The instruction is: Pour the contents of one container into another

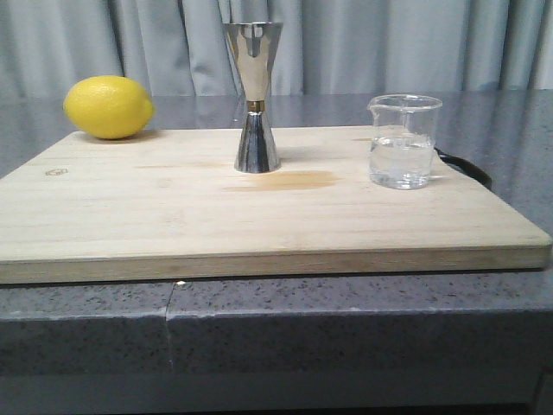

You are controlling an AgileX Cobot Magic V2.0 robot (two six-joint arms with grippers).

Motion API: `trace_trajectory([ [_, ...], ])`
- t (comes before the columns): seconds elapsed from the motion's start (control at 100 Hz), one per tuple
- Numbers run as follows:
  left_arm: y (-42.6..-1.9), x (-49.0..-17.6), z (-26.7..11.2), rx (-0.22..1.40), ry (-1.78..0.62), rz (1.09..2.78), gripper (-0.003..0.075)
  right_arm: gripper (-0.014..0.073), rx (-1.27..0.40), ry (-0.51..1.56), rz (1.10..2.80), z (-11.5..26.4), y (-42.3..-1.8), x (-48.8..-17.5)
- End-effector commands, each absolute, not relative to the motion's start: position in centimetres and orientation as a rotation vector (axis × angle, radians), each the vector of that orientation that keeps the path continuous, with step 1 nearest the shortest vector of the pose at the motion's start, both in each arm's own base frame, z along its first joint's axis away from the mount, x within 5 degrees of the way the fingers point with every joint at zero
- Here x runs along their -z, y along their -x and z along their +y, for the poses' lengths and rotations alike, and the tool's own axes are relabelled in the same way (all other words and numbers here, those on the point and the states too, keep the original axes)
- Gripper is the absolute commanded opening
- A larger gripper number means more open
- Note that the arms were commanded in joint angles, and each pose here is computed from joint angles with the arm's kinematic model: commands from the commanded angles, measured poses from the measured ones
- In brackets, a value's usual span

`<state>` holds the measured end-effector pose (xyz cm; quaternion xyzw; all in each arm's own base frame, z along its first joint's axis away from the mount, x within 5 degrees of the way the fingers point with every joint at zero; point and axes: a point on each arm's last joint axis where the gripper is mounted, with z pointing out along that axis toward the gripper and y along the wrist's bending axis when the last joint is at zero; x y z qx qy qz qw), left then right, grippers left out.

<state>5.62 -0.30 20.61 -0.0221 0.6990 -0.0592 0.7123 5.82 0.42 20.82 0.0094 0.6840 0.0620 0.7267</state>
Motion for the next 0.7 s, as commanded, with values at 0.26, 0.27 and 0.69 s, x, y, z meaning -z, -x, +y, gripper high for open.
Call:
trace_trajectory([
  [0.26,-4.5,-25.6,-0.2,0.142,0.041,1.337,-0.0020,-0.0067,-0.167,-0.040,1.460,0.4,-4.8,-26.3],
  [0.27,-4.4,-25.7,-0.2,0.142,0.040,1.338,-0.0020,-0.0067,-0.165,-0.038,1.455,0.4,-4.7,-26.7],
  [0.69,-5.7,-35.1,-0.3,0.040,-0.035,1.489,-0.0020,-0.0067,-0.049,0.014,1.514,0.1,-5.5,-36.0],
])
